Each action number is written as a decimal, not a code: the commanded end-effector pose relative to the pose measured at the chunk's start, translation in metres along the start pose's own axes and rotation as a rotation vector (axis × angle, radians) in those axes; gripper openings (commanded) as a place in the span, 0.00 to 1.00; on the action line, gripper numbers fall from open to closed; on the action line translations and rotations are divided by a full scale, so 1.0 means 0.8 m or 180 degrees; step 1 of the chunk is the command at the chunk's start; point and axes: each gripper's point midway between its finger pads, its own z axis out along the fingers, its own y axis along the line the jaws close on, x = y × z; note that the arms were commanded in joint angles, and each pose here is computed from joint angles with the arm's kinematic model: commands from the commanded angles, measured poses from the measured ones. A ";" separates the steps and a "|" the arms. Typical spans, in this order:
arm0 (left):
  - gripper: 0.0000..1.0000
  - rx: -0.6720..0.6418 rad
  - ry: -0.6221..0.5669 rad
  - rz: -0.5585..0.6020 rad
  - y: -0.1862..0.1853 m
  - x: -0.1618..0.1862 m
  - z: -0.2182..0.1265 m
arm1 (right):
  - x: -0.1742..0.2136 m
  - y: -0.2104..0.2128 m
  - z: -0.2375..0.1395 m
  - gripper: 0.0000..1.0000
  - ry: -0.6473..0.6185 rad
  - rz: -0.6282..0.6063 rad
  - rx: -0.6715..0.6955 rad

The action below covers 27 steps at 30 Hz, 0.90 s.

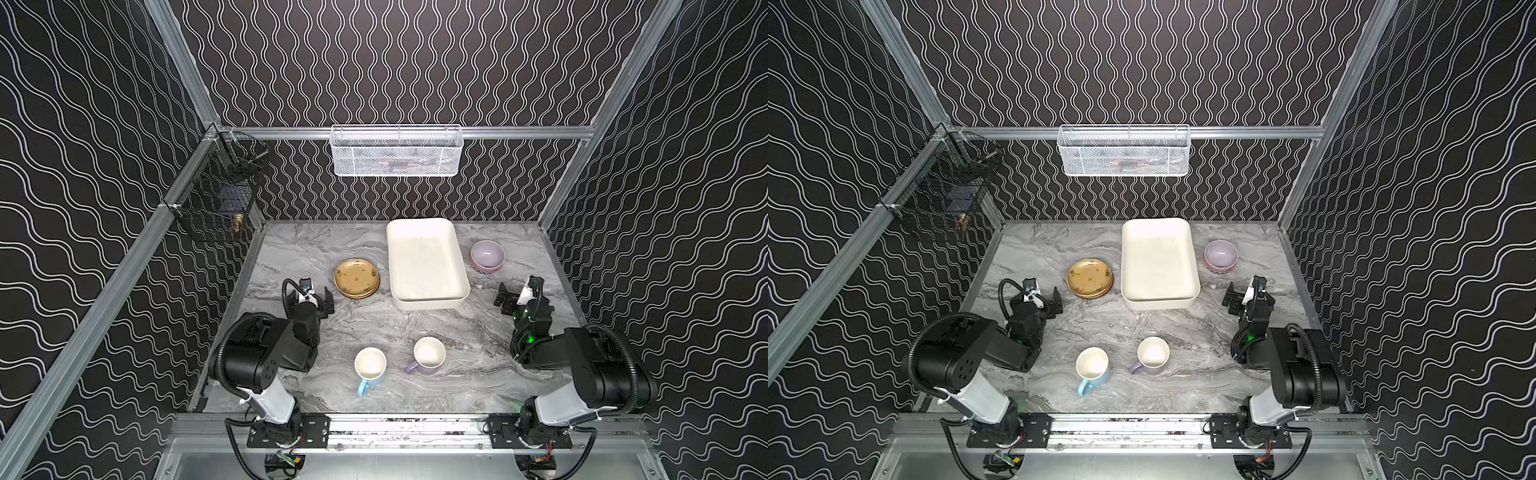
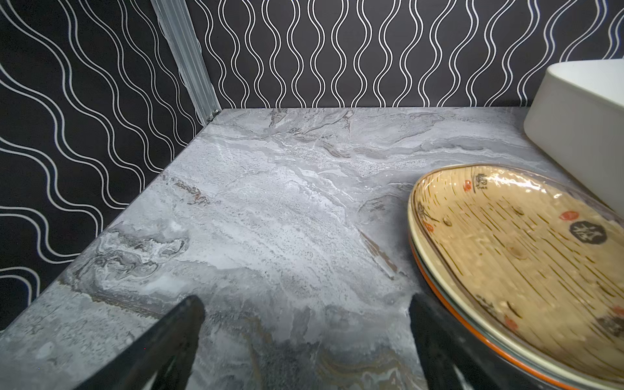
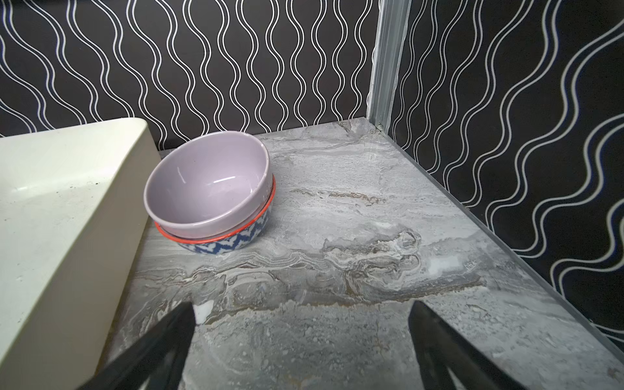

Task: Place the mixed dishes into the plastic bin

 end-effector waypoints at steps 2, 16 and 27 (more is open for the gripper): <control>0.99 -0.0018 -0.0127 -0.0068 0.001 -0.013 0.000 | -0.017 0.002 0.001 1.00 -0.0167 0.0020 -0.0019; 0.99 0.0037 -0.0109 -0.0086 -0.001 -0.012 0.001 | -0.016 0.002 0.001 1.00 -0.0158 0.0018 -0.0024; 0.98 0.0034 -0.0102 -0.0081 -0.001 -0.011 0.002 | -0.013 0.021 0.003 0.99 -0.0079 -0.0072 -0.0329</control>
